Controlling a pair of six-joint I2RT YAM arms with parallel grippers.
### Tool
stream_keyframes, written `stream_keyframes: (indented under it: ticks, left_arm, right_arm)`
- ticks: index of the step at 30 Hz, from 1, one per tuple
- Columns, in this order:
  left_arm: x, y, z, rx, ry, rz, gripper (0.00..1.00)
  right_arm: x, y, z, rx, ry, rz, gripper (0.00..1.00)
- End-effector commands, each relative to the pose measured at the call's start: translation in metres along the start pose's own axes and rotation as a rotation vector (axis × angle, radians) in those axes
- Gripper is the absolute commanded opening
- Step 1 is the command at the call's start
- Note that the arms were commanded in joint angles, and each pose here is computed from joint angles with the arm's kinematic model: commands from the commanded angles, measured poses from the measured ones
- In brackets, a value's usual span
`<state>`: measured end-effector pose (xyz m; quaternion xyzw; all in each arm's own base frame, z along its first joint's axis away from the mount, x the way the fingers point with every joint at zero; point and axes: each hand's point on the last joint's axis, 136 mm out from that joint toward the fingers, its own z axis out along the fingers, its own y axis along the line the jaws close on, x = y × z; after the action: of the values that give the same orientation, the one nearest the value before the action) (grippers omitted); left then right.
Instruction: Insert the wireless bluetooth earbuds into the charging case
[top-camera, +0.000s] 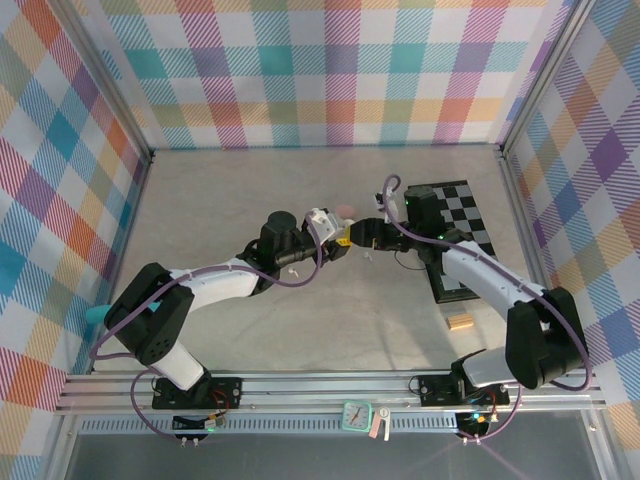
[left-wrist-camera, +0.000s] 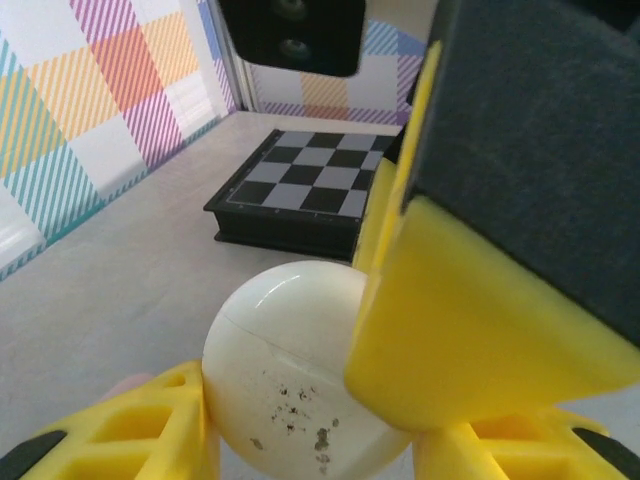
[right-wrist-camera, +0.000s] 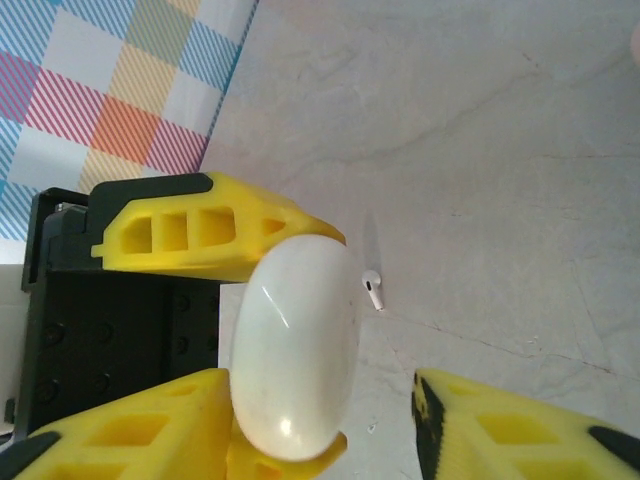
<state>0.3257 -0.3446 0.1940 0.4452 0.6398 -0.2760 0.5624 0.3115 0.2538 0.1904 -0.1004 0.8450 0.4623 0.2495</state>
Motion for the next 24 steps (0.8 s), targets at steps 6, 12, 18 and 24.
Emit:
stream_keyframes:
  ticks: [6, 12, 18, 24]
  left_arm:
    - [-0.02, -0.007, -0.004, 0.019, -0.039, 0.076, 0.44]
    - [-0.018, -0.008, -0.005, 0.023, -0.035, 0.069, 0.53]
    - [-0.015, -0.024, -0.015, 0.123, -0.019, -0.02, 0.88]
    - [-0.007, -0.05, -0.038, 0.322, 0.021, -0.168, 0.9]
  right_arm:
    - [-0.015, 0.008, 0.001, -0.003, -0.04, -0.031, 0.3]
    - [-0.015, 0.008, -0.002, 0.014, -0.039, -0.072, 0.21]
    - [-0.009, 0.016, -0.01, 0.017, -0.004, -0.26, 0.18]
    - [0.018, 0.035, -0.026, -0.057, 0.152, -0.526, 0.19]
